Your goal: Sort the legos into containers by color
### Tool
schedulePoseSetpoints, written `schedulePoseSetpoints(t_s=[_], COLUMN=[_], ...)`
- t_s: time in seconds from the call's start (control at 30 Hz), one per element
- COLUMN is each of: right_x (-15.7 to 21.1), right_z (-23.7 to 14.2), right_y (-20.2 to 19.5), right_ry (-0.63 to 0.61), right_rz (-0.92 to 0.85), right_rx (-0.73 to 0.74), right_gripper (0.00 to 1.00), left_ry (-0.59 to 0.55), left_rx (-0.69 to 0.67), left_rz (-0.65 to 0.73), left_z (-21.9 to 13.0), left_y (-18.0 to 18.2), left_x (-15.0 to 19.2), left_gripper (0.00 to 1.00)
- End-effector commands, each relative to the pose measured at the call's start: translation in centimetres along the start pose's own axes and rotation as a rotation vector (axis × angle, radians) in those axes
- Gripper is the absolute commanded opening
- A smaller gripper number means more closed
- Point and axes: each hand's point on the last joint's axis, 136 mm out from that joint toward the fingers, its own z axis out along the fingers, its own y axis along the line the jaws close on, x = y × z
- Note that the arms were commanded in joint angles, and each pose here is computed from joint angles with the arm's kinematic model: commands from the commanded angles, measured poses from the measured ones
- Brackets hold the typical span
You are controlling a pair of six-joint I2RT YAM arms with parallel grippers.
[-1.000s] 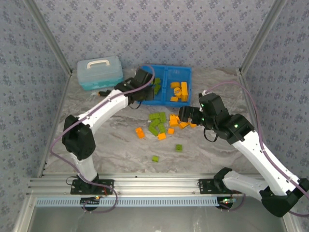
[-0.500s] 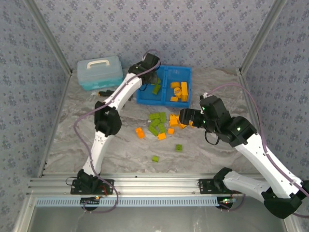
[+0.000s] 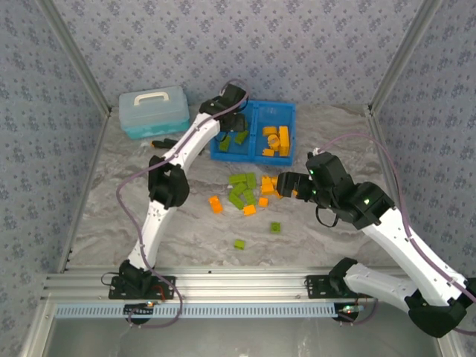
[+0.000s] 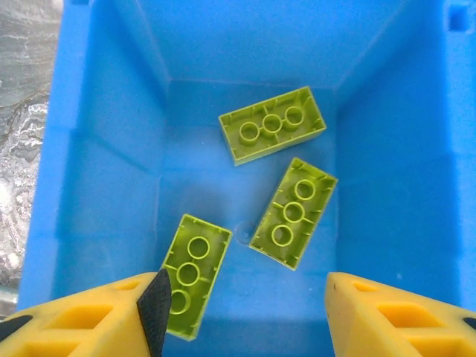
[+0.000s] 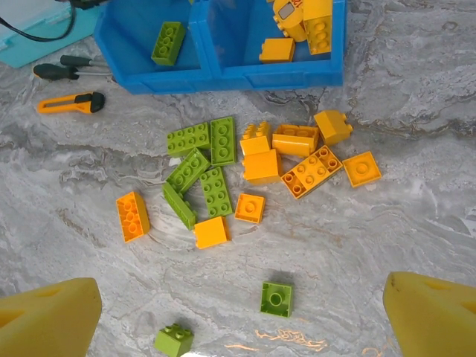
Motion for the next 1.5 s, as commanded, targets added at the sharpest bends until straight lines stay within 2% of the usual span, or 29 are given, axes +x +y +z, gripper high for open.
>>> schedulePoseSetpoints(t_s=[0.0, 0.17, 0.3, 0.4, 0.5, 0.63, 0.8, 0.9, 0.97, 1.13, 1.23, 1.47], right_x=[0.4, 2.4, 5.4, 8.0, 10.3, 12.0, 13.5, 14.3, 14.7, 15.8, 16.0, 15.4], right_z=[0.5, 3.4, 6.9, 10.4, 13.8, 18.6, 22.9, 25.0, 26.1, 27.6, 27.7, 27.7], right_y=[0.5, 5.0, 10.5, 13.4, 16.0, 16.6, 17.2, 17.0, 16.8, 16.9, 16.8, 16.5], right_ry=[0.012, 0.104, 0.227, 0.293, 0.34, 0.367, 0.393, 0.408, 0.415, 0.436, 0.441, 0.429], right_rz=[-0.03, -0.187, -0.333, -0.413, -0.461, -0.484, -0.523, -0.532, -0.535, -0.533, -0.536, -0.526], right_rx=[-0.01, -0.114, -0.156, -0.119, -0.113, -0.02, 0.034, 0.072, 0.089, 0.094, 0.096, 0.107], right_gripper=[1.0, 1.0, 1.0, 1.0, 1.0, 1.0, 0.95, 0.87, 0.77, 0.61, 0.59, 0.46], left_ry=[-0.17, -0.232, -0.276, -0.257, -0.222, -0.17, -0.159, -0.167, -0.163, -0.162, -0.16, -0.159], left_rx=[0.112, 0.134, 0.105, 0.052, 0.019, 0.016, 0.012, 0.013, 0.018, 0.03, 0.029, 0.031], left_rz=[-0.05, -0.045, -0.028, -0.048, -0.052, -0.064, -0.135, -0.179, -0.208, -0.248, -0.242, -0.226], left_z=[-10.8, -19.2, -24.1, -26.0, -27.2, -28.2, -29.4, -29.4, -29.2, -28.4, -28.4, -28.2], left_y=[-0.8, 1.2, 5.1, 9.4, 12.7, 15.3, 17.4, 18.0, 18.2, 18.3, 18.3, 18.0], left_x=[-5.9, -6.0, -2.7, 1.4, 6.3, 12.7, 17.2, 18.6, 19.4, 20.5, 20.4, 19.8], left_gripper=[0.59, 0.59, 0.61, 0.63, 0.67, 0.79, 0.88, 0.91, 0.93, 0.95, 0.95, 0.96])
